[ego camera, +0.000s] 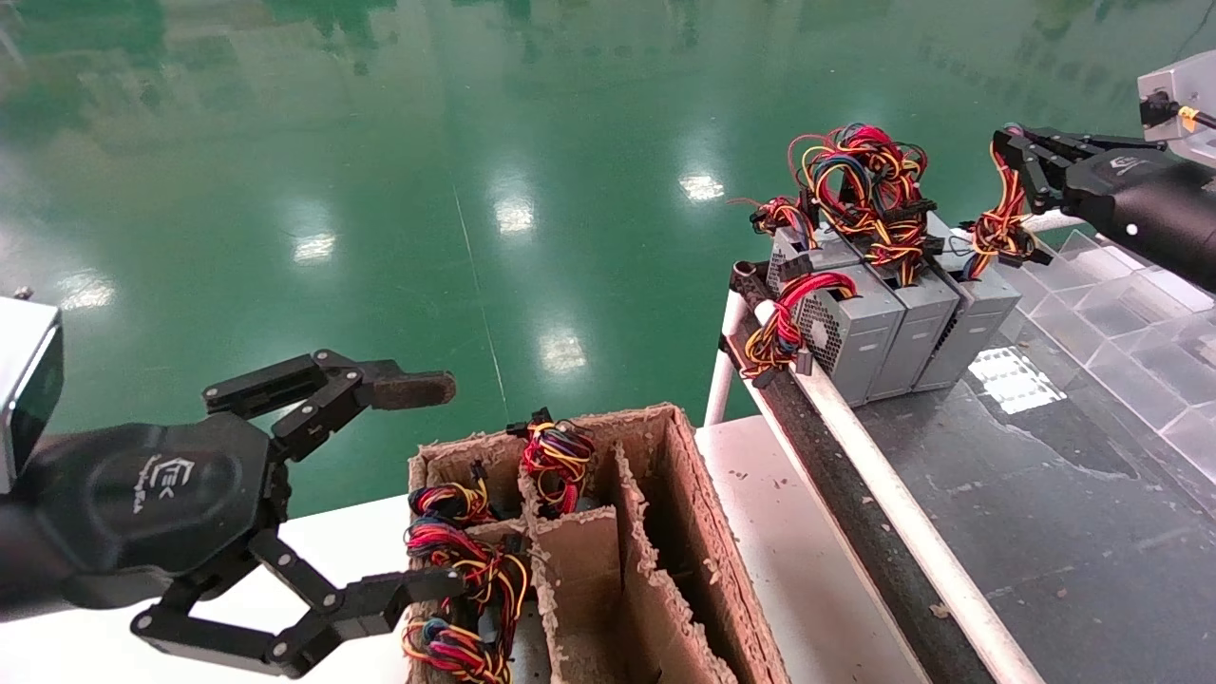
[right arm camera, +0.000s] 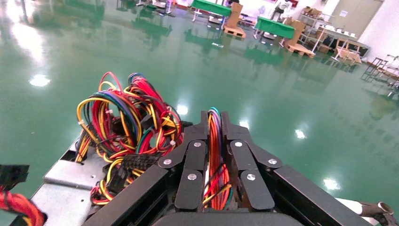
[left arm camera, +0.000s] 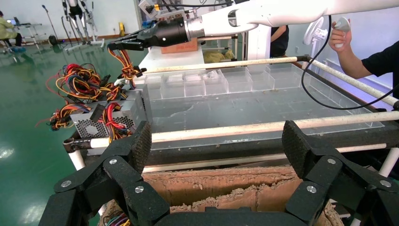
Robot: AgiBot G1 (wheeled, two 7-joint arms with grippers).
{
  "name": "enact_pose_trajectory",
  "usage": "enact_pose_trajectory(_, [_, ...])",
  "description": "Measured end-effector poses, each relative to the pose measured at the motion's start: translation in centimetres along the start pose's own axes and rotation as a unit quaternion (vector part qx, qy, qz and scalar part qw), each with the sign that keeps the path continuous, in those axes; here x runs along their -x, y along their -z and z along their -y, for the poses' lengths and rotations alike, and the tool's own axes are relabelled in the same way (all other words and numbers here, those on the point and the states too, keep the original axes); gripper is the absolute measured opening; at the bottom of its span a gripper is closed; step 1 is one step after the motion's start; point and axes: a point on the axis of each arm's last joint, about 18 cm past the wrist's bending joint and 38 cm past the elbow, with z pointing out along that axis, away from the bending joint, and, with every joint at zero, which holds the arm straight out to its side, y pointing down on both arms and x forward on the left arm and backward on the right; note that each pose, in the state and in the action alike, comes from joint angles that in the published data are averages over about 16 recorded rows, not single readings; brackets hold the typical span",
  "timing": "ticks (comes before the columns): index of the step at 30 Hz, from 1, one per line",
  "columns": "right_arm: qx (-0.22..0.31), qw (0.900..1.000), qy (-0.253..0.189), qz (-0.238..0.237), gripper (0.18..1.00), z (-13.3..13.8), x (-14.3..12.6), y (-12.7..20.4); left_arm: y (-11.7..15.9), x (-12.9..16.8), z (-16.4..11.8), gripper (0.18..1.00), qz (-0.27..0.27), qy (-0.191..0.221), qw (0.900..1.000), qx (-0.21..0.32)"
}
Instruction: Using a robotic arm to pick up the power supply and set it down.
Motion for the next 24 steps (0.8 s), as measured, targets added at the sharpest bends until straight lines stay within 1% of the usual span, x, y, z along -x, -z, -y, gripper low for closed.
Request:
enact_pose_trajectory(7, [0.000,1.000,0.002,0.008,0.259,-0.1,0.1,0.4,0.0,0.0,0.0,1.001,0.000,0.000,1.0000,0.000])
enact_pose_trajectory(13, [-0.003,1.000,0.006,0.018,0.312,0.1,0.0,0.9,0.0,0.0,0.0,1.001,0.000,0.000,1.0000,0.000])
enact_pose_trajectory(18, [-0.016,1.000,0.005,0.024,0.384,0.7,-0.3,1.4,0.0,0.0,0.0,1.001,0.000,0.000,1.0000,0.000])
enact_pose_trajectory(24, [-0.039,0.999,0.001,0.031,0.509,1.7,-0.6,2.0,0.0,0.0,0.0,1.001,0.000,0.000,1.0000,0.000])
